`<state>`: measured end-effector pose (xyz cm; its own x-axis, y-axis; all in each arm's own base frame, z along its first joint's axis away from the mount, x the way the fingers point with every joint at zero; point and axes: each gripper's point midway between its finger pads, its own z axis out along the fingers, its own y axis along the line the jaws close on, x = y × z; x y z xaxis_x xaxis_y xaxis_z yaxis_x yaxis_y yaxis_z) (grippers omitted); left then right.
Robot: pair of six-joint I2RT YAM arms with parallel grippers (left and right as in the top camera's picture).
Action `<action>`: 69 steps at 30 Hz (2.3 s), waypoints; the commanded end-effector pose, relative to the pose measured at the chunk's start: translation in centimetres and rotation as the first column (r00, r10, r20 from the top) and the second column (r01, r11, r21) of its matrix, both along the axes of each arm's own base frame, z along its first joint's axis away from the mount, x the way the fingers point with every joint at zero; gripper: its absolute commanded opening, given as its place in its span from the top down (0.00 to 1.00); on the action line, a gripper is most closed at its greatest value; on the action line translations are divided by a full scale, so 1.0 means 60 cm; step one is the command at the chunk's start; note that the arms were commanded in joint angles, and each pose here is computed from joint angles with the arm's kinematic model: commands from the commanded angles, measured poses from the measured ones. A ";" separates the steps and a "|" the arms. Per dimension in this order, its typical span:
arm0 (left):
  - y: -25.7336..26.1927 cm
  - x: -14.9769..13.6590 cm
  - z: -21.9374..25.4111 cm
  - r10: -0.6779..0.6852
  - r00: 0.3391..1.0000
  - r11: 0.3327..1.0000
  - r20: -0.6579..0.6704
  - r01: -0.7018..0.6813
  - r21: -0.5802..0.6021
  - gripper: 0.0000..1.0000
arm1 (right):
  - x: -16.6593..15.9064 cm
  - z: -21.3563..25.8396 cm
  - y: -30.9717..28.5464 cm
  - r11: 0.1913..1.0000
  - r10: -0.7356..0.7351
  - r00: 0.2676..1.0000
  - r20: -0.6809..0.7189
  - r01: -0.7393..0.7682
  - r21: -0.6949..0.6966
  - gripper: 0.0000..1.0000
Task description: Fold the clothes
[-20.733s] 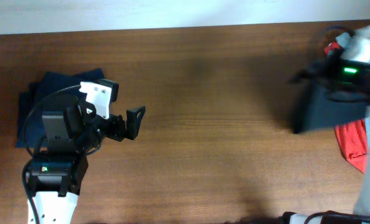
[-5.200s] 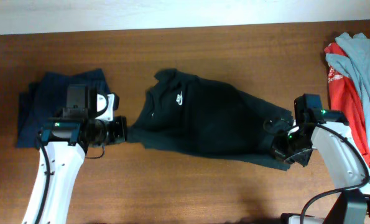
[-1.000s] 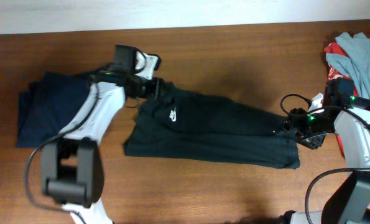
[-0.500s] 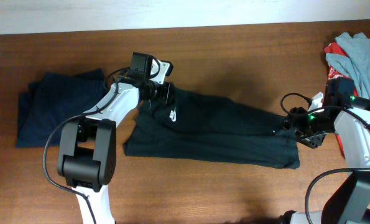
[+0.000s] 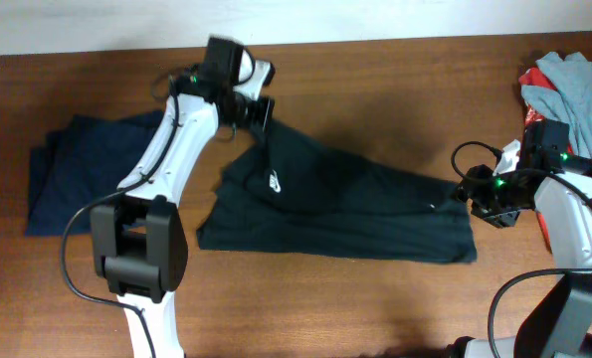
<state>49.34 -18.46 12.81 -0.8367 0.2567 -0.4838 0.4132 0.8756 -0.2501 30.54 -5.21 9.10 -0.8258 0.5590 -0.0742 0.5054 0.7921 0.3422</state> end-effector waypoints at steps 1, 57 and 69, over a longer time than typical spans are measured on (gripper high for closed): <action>0.007 0.014 0.061 -0.010 0.998 1.000 0.062 0.009 0.017 1.00 | 0.005 -0.006 0.001 0.999 -0.031 0.999 0.008 0.031 0.018 0.46; 0.027 -0.013 0.049 -0.002 1.000 0.996 -0.010 0.003 0.084 0.99 | 0.120 -0.070 0.076 0.994 0.109 0.994 0.025 -0.109 0.004 0.96; 0.029 -0.017 0.047 -0.005 1.000 0.996 -0.019 0.006 0.091 0.99 | 0.073 -0.069 0.071 0.995 0.098 0.989 -0.106 -0.100 -0.011 0.59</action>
